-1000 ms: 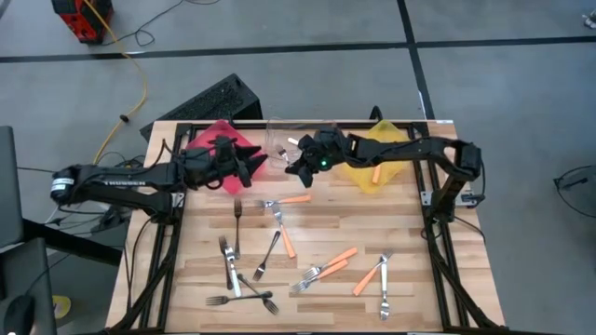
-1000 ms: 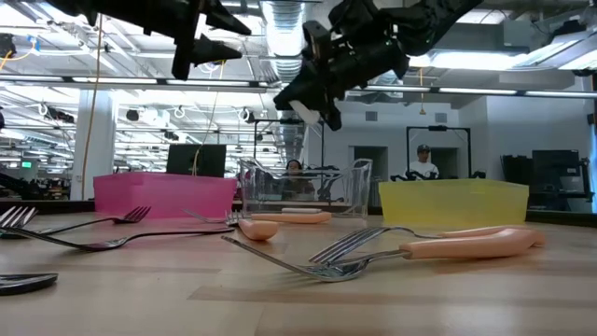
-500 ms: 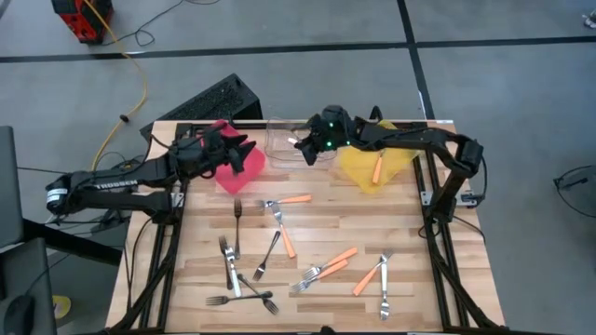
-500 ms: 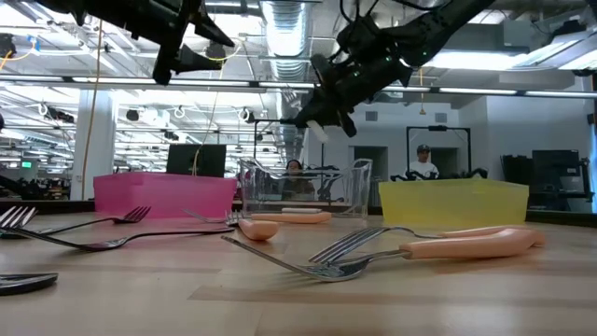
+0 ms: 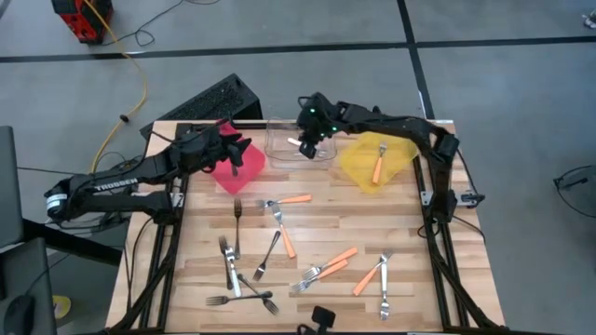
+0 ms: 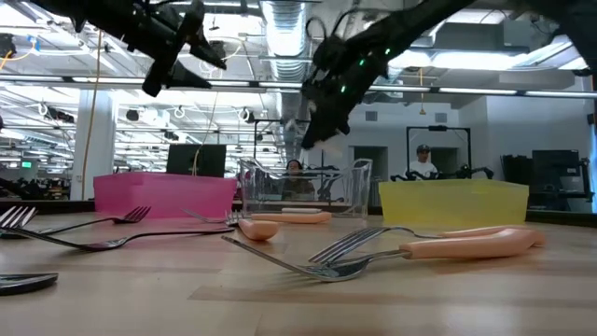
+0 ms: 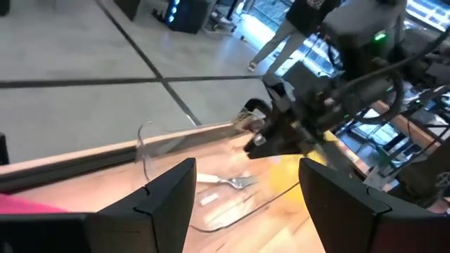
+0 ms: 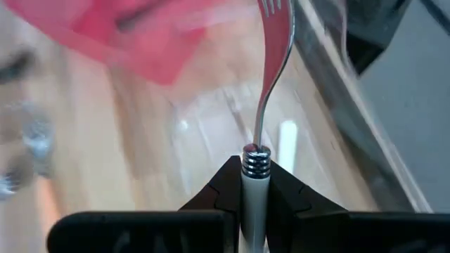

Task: Sort silverware by color (type)
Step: Put the white fork into the transparent bin

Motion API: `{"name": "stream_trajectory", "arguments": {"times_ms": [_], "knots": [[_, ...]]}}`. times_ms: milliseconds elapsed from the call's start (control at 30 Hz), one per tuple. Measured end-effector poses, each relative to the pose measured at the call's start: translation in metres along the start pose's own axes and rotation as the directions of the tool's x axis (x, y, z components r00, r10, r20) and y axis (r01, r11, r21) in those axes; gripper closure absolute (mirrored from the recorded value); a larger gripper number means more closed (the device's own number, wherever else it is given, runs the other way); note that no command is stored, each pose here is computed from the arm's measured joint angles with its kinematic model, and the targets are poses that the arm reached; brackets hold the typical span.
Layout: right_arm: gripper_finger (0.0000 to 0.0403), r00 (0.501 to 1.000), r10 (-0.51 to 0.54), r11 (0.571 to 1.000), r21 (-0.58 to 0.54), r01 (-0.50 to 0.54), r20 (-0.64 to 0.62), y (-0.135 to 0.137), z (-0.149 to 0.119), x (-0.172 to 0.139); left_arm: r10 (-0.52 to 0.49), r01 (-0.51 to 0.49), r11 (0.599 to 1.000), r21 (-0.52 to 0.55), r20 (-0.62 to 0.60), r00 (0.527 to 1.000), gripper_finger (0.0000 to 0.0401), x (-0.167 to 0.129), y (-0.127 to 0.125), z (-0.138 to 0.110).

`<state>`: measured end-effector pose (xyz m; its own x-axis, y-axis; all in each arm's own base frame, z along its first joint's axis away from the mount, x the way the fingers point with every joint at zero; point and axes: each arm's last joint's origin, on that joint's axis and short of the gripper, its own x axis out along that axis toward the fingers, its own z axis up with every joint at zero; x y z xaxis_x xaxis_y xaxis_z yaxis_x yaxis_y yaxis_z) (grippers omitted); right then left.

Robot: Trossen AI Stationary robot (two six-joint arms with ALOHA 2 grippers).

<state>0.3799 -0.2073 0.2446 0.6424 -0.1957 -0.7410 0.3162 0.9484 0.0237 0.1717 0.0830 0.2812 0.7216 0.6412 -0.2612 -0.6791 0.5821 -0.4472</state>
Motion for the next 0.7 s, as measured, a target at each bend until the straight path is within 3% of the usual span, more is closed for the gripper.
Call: {"name": "stream_trajectory", "arguments": {"times_ms": [233, 500, 700], "knots": [[0.0348, 0.989, -0.003, 1.000, 0.006, 0.004, -0.145, -0.006, -0.016, 0.037, 0.014, -0.015, 1.000, -0.023, -0.018, 1.000, 0.0166, 0.002, 0.006, 0.002], [0.0348, 0.954, -0.064, 0.998, 0.000, 0.067, -0.292, -0.012, -0.035, 0.051, 0.039, -0.039, 0.999, -0.034, -0.007, 0.999, 0.0166, 0.003, 0.011, 0.004], [0.0338, 0.946, -0.078, 0.997, -0.003, 0.081, -0.314, -0.013, -0.040, 0.059, 0.053, -0.053, 0.998, -0.037, -0.004, 0.999, 0.0166, 0.004, 0.014, 0.006]]}}
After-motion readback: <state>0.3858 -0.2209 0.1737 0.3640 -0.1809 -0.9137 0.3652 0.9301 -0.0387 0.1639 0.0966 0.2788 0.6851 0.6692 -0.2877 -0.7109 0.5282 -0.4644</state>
